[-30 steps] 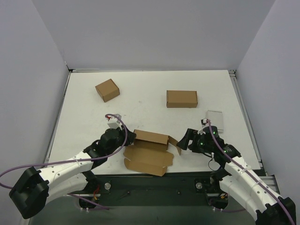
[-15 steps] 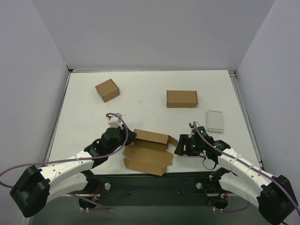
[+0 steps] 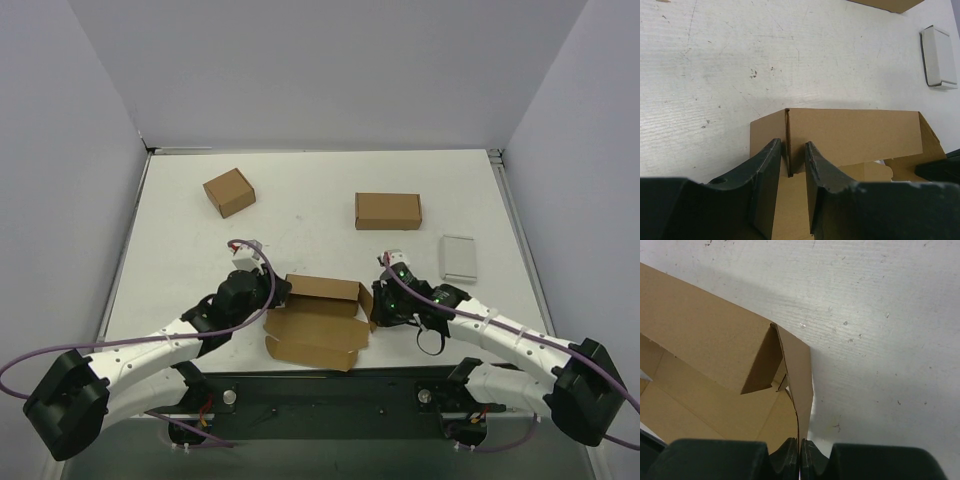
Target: Fold the paper box
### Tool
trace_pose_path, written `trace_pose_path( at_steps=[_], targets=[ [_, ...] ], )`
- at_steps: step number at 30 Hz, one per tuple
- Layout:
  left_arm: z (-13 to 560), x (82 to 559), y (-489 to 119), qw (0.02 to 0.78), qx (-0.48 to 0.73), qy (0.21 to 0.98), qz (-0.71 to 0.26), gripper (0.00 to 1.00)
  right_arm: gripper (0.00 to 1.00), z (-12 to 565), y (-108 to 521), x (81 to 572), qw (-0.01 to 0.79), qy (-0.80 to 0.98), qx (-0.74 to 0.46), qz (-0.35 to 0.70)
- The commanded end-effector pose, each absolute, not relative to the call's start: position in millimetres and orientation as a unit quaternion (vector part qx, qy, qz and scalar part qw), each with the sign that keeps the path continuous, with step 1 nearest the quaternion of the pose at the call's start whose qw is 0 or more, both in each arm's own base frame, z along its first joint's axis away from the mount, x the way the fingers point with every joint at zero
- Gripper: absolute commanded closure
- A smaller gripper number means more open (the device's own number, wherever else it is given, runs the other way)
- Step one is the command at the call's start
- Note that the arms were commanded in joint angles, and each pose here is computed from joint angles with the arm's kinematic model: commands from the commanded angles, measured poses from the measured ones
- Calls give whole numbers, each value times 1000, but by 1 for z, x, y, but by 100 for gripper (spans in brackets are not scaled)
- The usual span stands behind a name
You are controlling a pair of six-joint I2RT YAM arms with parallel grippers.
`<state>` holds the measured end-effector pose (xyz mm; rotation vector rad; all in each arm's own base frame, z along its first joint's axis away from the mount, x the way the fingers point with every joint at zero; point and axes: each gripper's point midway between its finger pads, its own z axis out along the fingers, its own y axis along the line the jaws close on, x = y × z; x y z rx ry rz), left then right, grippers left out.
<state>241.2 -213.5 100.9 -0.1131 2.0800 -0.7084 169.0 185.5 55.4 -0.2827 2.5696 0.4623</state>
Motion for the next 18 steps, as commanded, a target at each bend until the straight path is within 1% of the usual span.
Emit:
trace_pose_path(
  at_steps=[1,5,15,18],
  targets=[
    [98,240,-214,449,-31,851,-270,65,97,79,197,180,272,943,-97,165],
    [97,239,-216,451,-22,853,-261,66,98,92,205,184,275,942,-111,159],
    [99,241,-218,464,5,858,-220,66,100,95,194,187,248,951,-158,94],
    [98,240,-218,464,7,859,-216,66,100,97,188,191,252,950,-174,68]
  ],
)
